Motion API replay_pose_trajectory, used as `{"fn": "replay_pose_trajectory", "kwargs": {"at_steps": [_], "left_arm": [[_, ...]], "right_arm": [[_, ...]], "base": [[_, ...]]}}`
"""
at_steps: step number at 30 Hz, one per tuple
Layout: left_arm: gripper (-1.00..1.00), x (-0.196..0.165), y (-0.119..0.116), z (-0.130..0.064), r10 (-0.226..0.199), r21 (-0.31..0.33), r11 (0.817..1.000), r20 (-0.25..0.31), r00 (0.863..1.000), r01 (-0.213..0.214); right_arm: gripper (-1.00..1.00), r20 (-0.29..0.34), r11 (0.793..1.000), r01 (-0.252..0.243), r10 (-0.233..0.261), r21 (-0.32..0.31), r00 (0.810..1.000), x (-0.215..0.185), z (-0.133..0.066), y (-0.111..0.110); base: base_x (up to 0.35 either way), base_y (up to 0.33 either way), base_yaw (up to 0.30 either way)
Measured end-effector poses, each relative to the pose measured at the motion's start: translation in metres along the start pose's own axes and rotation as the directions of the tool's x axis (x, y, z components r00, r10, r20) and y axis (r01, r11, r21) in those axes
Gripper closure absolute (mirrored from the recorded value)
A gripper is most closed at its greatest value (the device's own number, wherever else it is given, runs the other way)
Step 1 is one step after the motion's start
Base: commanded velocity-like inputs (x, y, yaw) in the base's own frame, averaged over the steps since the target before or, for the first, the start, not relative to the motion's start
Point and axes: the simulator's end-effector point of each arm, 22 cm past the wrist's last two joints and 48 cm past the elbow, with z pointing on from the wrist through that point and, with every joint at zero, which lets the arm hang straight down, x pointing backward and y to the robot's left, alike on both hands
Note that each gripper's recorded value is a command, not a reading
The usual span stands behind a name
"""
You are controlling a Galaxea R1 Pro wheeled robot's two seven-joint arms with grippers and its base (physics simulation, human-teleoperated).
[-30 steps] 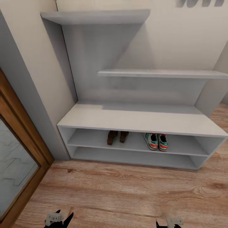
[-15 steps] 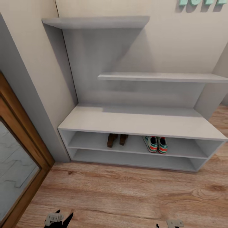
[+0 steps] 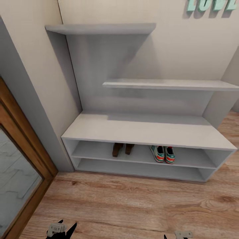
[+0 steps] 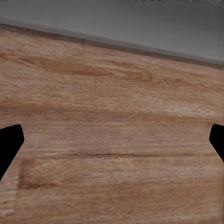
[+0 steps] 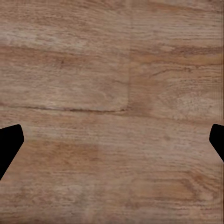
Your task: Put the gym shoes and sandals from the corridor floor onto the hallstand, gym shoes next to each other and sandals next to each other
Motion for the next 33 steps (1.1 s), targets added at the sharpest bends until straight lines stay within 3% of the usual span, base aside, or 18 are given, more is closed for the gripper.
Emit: {"fn": "replay_pose_trajectory", "kwargs": {"at_steps": [33], "left_arm": [[-1.00,-0.055,-0.015,-0.031,-0.012,-0.020,1.000,0.000,1.000,0.012]], "right_arm": [[-1.00,-0.002,1.000,0.000,0.000,0.000,1.000,-0.046,-0.048,-0.009]], "base": [[0.000,0.000,0.000]]}}
